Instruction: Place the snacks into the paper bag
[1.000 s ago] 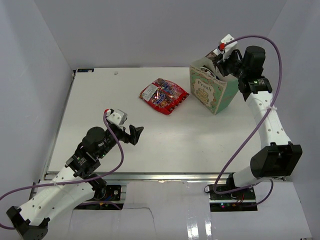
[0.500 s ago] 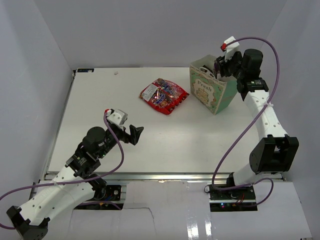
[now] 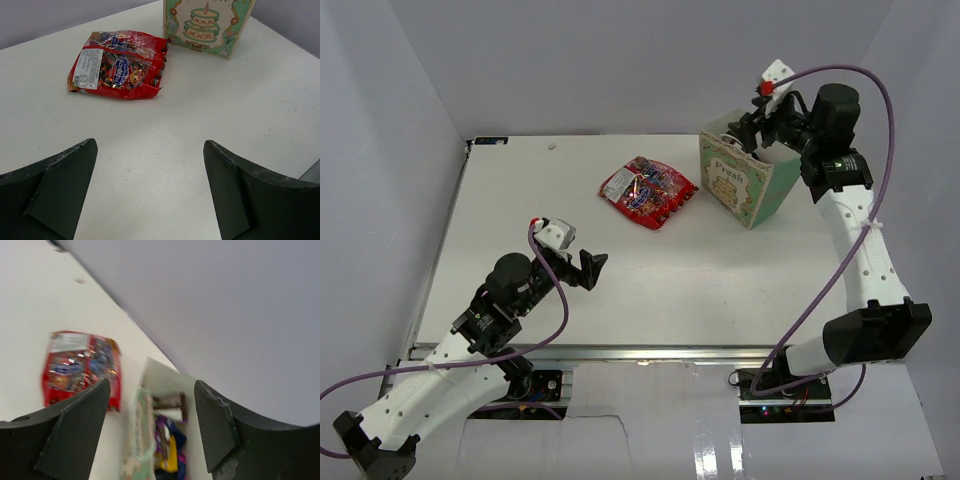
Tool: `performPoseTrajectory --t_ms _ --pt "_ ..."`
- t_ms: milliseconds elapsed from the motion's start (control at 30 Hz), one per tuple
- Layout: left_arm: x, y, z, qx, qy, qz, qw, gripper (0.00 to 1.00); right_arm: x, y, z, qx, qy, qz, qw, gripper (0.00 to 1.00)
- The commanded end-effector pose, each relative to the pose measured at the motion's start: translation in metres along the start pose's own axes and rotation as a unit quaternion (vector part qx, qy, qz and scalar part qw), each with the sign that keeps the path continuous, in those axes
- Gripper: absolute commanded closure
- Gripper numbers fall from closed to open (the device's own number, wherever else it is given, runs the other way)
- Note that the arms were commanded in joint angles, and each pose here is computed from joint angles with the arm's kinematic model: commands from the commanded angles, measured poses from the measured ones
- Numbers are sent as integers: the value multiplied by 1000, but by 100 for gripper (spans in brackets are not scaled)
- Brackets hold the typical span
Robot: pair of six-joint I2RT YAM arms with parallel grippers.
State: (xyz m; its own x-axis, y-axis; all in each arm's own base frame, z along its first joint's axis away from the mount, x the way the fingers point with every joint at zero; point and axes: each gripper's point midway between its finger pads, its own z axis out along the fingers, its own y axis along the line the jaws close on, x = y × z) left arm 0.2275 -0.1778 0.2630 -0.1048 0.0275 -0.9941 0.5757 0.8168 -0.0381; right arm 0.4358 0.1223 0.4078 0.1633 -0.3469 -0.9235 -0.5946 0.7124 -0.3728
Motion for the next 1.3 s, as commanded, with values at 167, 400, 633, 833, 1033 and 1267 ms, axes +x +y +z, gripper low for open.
performPoseTrajectory --t_ms 167,400,633,833,1033,1267 --pt "-8 6 -4 -14 -10 5 1000 2 -12 203 47 -236 69 -122 962 18" --pt "-14 13 -10 -33 -27 6 999 2 65 189 140 -68 206 -47 975 13" --pt "-5 13 -5 -34 -8 12 999 2 114 162 193 73 226 10 971 7" --pt "-4 15 -4 -38 -6 13 999 2 144 145 217 103 226 85 965 10" --pt "-1 16 -2 -39 0 16 999 2 169 135 235 90 220 117 964 10" --pt "2 18 0 -44 7 18 999 2 199 146 249 49 221 137 964 10"
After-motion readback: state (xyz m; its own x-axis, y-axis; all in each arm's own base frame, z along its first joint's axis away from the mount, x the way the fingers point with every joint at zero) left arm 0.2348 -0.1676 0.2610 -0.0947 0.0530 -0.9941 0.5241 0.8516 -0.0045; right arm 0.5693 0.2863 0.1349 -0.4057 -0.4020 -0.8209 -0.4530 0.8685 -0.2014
